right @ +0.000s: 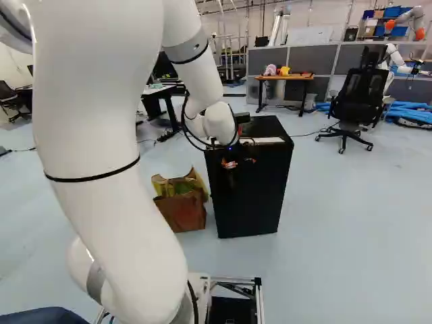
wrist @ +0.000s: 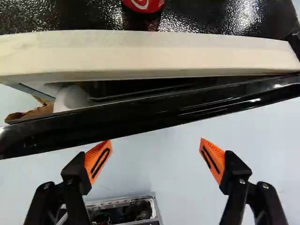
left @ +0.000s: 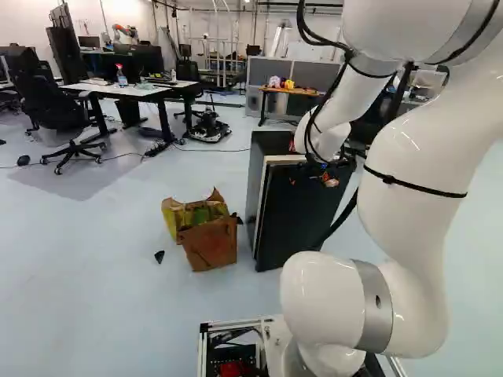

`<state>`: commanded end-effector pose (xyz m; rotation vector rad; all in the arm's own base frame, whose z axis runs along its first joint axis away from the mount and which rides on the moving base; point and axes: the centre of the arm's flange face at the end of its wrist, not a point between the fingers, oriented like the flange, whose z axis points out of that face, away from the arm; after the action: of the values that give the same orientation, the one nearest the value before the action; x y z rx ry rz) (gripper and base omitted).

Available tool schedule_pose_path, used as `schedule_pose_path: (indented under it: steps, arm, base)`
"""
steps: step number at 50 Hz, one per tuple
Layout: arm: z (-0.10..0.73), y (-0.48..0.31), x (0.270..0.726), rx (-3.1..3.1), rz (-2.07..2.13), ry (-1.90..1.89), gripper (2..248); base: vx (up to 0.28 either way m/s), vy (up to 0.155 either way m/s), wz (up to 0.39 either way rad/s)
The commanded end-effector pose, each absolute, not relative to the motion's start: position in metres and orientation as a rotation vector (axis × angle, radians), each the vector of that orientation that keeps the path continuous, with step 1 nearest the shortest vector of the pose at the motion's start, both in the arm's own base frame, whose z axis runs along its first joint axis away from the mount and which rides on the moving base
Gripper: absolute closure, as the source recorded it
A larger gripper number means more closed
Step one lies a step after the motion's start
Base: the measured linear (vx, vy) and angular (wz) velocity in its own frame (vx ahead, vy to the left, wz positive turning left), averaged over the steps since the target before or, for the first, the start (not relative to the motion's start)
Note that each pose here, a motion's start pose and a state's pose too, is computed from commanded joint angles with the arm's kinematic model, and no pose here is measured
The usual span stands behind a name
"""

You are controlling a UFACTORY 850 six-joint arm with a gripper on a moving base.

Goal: Grab a drink from the fridge

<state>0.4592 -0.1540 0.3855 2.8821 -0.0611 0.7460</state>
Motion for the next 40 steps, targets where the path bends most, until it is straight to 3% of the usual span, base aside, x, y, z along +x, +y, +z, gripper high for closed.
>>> schedule_pose_path:
  steps: [40]
  arm:
    - [0.385, -0.149, 0.476, 2.909, 0.783, -0.241, 3]
  base:
    - [0.0, 0.0, 0.0]
